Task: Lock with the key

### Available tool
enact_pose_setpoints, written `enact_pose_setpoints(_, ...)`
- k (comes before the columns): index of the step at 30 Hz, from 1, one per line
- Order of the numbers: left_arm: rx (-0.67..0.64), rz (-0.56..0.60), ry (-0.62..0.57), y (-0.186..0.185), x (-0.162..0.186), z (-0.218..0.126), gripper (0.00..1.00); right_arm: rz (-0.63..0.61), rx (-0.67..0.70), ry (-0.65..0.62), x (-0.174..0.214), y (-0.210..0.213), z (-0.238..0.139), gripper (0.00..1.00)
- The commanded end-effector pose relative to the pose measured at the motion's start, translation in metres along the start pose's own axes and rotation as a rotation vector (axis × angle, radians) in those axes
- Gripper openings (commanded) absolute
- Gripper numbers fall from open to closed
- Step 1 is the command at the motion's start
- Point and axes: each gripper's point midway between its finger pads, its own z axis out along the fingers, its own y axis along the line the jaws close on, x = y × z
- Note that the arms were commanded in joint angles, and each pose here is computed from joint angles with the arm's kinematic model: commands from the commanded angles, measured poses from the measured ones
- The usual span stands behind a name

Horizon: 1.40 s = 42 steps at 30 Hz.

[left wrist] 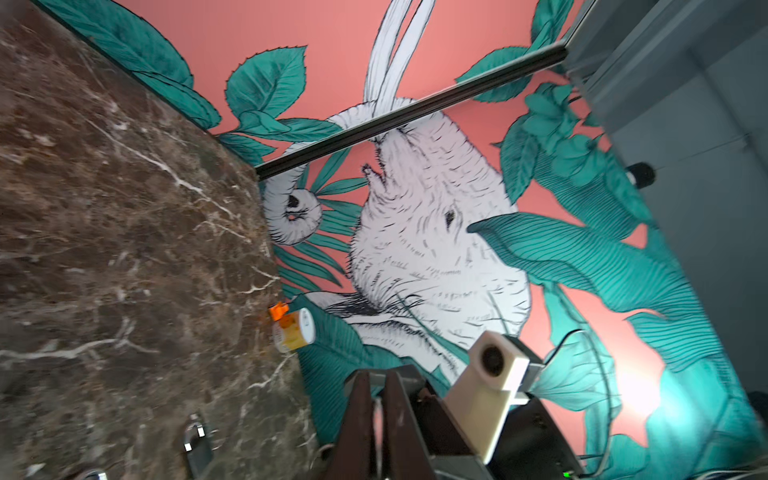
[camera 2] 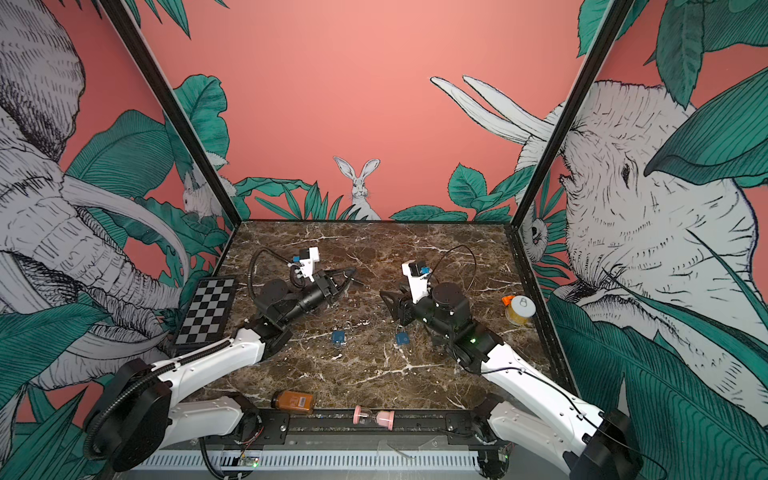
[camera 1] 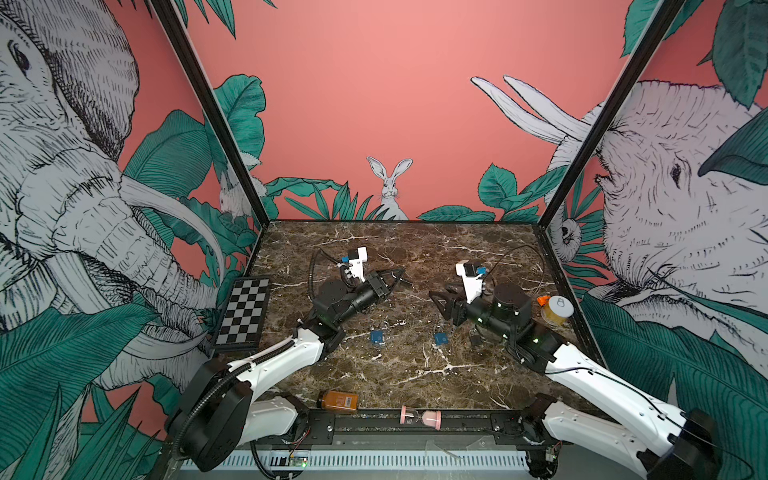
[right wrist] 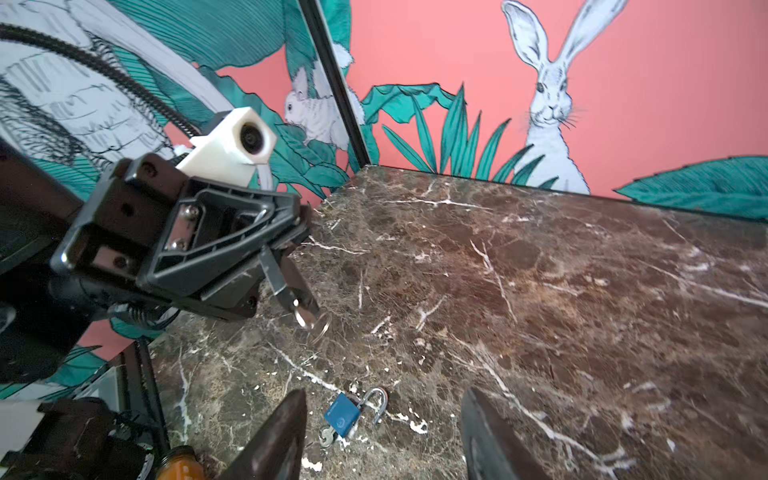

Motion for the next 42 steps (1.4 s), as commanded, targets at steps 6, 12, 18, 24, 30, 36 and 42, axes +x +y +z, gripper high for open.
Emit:
enact_pose_setpoints(6, 0.162, -0.105, 0.014, -0.057, -0.011, 0.003, 0.0, -0.221, -0.149, -0.147, -0.052, 0.034, -0.003, 0.57)
enact_pose_setpoints(12, 0.173, -0.124, 0.018, -0.054, -0.01, 0.003, 0.0, -0.266, -0.213, -0.101, -0.052, 0.045, 0.002, 0.58)
enact_pose_setpoints(18, 0.197, -0.155, 0.023, -0.051, -0.01, 0.005, 0.0, -0.249, -0.265, -0.066, -0.05, 0.051, 0.013, 0.56)
enact_pose_setpoints(24, 0.208, -0.161, 0.042, -0.053, -0.008, 0.007, 0.0, -0.243, -0.271, -0.077, -0.055, 0.052, 0.017, 0.54)
enact_pose_setpoints(30, 0.212, -0.158, 0.055, -0.055, -0.007, 0.008, 0.0, -0.224, -0.254, -0.071, -0.057, 0.047, 0.026, 0.45)
enact_pose_setpoints(36, 0.211, -0.153, 0.053, -0.055, -0.006, 0.006, 0.0, -0.217, -0.277, -0.076, -0.063, 0.051, 0.033, 0.38)
enact_pose_setpoints(42, 0.215, -0.137, 0.059, -0.06, -0.006, 0.005, 0.0, -0.215, -0.286, -0.088, -0.067, 0.053, 0.035, 0.28)
